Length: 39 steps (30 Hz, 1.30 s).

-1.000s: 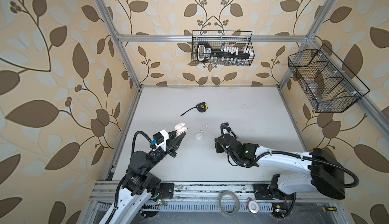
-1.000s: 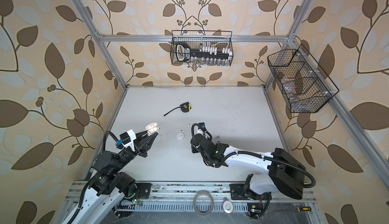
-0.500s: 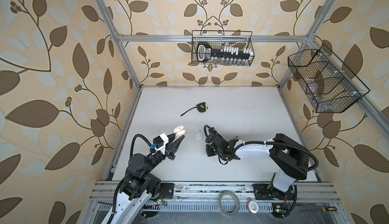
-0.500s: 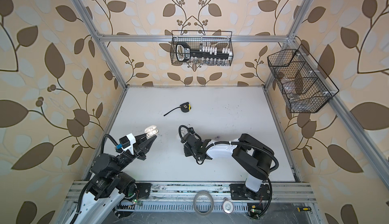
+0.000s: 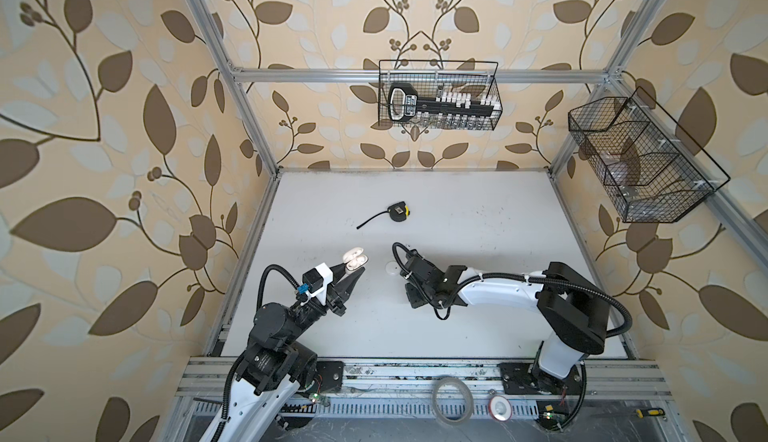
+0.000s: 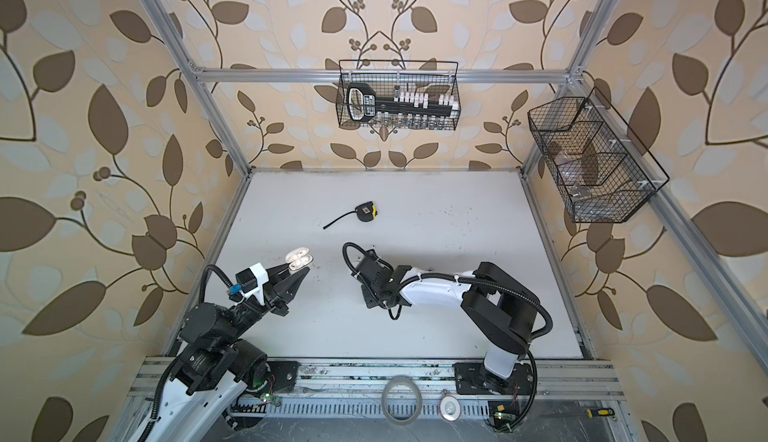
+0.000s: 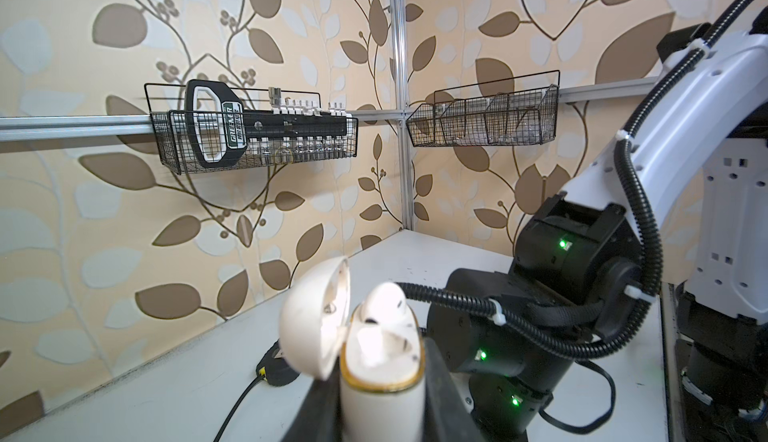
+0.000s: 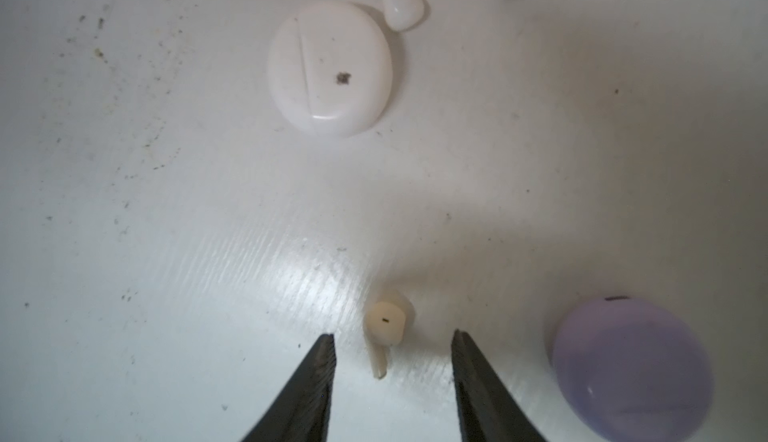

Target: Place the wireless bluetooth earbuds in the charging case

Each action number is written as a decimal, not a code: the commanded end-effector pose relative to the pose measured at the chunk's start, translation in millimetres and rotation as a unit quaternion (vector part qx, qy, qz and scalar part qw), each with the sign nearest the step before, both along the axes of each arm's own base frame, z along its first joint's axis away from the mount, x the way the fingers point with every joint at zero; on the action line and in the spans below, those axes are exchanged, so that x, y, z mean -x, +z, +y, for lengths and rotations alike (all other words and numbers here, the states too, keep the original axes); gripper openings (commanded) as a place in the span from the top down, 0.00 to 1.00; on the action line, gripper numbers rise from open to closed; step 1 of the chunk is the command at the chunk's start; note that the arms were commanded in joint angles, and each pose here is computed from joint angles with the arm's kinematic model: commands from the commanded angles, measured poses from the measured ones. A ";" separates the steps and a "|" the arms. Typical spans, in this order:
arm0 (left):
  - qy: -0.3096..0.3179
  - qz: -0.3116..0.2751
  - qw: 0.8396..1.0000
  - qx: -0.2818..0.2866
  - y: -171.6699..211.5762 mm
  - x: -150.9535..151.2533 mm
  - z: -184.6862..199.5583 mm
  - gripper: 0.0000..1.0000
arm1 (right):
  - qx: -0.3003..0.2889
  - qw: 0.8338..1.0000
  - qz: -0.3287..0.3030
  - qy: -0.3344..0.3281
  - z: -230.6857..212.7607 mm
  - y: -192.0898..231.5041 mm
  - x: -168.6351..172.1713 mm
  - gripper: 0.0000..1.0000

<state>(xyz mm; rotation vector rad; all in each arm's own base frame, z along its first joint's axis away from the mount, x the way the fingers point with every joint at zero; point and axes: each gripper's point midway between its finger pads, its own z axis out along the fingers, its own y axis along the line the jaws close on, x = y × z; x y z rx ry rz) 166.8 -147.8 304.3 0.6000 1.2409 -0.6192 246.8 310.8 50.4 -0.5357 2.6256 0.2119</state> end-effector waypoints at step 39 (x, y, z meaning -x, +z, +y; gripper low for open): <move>0.008 -0.033 0.999 0.006 19.9 9.1 6.3 1.00 | 0.118 0.974 0.129 0.145 11.2 -34.4 -1.2 0.54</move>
